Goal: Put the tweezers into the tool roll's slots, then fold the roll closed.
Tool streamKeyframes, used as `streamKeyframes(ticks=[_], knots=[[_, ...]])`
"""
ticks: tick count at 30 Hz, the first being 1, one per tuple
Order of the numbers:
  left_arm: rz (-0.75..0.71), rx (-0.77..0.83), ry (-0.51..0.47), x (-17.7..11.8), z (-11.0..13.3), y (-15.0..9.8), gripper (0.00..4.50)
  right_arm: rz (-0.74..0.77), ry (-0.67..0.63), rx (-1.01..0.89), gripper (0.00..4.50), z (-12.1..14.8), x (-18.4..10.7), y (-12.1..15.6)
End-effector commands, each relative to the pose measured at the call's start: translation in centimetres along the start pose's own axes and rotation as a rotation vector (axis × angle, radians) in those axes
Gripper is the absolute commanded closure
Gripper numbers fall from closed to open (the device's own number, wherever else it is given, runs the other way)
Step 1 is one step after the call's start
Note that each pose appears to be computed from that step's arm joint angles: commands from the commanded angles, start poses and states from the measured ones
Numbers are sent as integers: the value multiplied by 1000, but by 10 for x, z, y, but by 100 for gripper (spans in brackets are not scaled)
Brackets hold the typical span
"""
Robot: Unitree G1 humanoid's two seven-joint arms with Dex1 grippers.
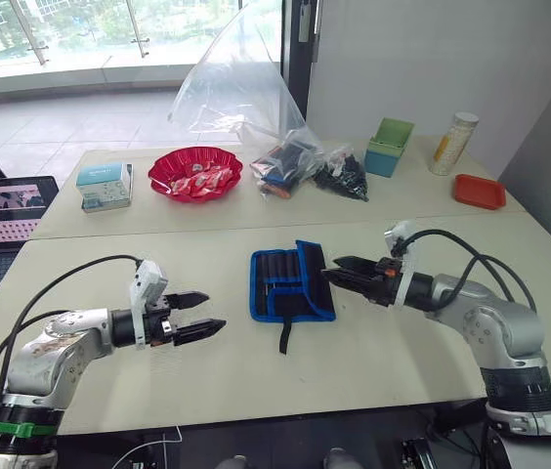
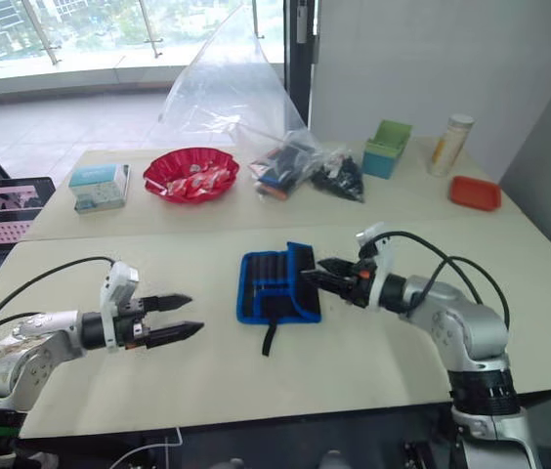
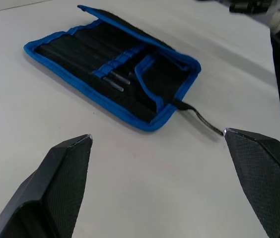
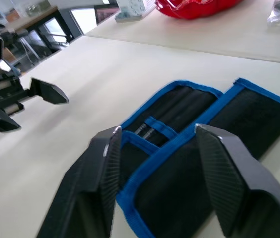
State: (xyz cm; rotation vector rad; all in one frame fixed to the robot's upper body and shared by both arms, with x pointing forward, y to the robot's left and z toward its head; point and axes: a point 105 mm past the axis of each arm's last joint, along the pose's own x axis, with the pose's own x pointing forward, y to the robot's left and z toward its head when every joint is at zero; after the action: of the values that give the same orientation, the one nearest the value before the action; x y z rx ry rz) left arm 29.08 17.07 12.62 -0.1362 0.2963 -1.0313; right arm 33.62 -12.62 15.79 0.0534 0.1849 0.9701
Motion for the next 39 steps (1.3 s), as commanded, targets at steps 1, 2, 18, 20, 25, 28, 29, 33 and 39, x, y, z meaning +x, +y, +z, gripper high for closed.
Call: streamKeyframes(ticks=[1, 2, 18, 20, 25, 28, 29, 33, 39], knots=[[10, -82, -26, 4, 4, -3, 0, 21, 8, -115, 343, -9, 6, 1], [15, -95, -13, 6, 0, -4, 0, 22, 15, -119, 377, -14, 8, 1], [14, -234, 57, 58, -29, -7, 0, 10, 154, -206, 448, -65, 16, 0], [36, -255, 65, 65, -30, -3, 0, 19, 172, -216, 448, -70, 15, 3], [54, -279, 57, 71, -29, 1, 114, 18, 169, -210, 450, -70, 16, 5], [13, -300, 45, 76, -25, -7, 215, 13, 168, -212, 450, -69, 16, 4], [12, -307, 40, 78, -23, -7, 249, 10, 167, -212, 450, -69, 16, 3], [14, -313, 35, 80, -20, -7, 384, 6, 168, -214, 450, -68, 16, 2], [47, -300, 32, 76, -16, -2, 387, 0, 175, -215, 450, -71, 16, 1]])
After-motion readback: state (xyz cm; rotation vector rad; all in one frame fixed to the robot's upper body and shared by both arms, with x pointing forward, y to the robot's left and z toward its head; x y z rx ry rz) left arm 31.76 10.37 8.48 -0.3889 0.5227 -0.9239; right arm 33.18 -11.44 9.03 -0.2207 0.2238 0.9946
